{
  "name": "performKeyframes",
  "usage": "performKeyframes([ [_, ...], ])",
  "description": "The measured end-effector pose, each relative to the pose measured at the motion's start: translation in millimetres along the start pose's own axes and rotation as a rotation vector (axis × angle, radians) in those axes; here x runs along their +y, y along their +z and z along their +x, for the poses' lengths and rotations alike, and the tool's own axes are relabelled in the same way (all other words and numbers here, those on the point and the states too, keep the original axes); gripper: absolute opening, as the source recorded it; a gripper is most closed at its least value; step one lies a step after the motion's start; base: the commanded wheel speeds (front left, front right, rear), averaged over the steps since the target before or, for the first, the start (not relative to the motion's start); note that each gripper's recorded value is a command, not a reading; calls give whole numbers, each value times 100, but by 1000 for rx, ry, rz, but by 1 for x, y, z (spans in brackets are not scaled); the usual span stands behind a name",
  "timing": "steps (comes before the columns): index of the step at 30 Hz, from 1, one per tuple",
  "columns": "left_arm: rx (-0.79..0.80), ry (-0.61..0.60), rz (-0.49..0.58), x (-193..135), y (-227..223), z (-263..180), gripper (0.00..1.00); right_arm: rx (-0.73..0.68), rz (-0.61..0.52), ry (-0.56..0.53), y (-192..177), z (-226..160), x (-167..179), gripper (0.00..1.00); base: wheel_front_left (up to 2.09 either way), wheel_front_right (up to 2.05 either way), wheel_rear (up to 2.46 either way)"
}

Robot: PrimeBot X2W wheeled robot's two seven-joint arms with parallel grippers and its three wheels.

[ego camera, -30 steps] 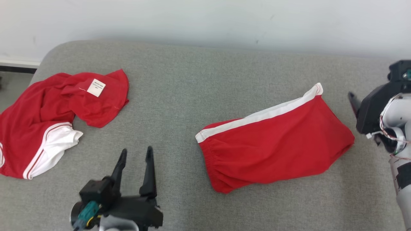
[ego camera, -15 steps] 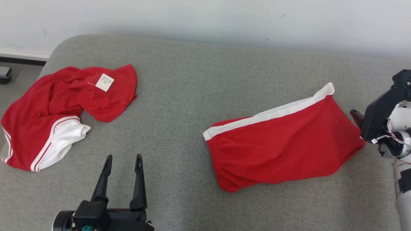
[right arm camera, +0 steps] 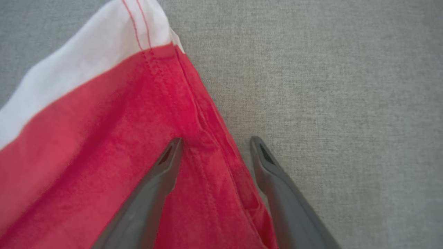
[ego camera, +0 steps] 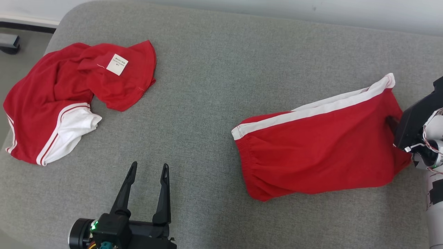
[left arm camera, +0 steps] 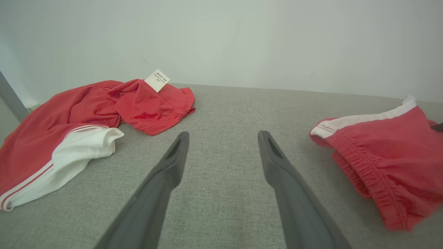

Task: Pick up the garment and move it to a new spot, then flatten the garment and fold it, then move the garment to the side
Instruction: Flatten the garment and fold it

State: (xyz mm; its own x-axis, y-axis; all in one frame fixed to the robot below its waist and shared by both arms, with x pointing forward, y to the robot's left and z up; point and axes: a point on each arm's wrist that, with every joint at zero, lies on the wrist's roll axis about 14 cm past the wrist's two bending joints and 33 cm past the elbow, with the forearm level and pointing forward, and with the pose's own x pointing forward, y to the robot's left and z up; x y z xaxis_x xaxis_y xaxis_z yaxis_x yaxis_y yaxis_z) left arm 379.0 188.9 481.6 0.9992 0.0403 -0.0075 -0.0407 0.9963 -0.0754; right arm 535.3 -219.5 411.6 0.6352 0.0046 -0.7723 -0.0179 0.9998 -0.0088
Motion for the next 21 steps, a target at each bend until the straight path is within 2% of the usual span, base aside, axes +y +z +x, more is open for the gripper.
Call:
performKeyframes([
  [6,32,-10,2,0,-12,2,100,26,-10,9,-6,14,7,100,0,0,0],
  [7,34,-8,4,0,-12,2,100,30,-9,10,-8,14,7,96,0,0,0],
  [8,35,-12,2,0,-13,2,100,31,-8,10,-9,14,7,32,0,0,0],
  [9,38,-13,-1,-1,-14,3,100,33,-7,13,-9,14,7,0,0,0,0],
  [14,47,-31,-10,-5,-18,4,100,27,17,16,-13,10,5,0,0,0,0],
  [21,59,-61,-31,-14,-22,3,100,-16,53,-98,-26,-10,-38,0,0,0,0],
])
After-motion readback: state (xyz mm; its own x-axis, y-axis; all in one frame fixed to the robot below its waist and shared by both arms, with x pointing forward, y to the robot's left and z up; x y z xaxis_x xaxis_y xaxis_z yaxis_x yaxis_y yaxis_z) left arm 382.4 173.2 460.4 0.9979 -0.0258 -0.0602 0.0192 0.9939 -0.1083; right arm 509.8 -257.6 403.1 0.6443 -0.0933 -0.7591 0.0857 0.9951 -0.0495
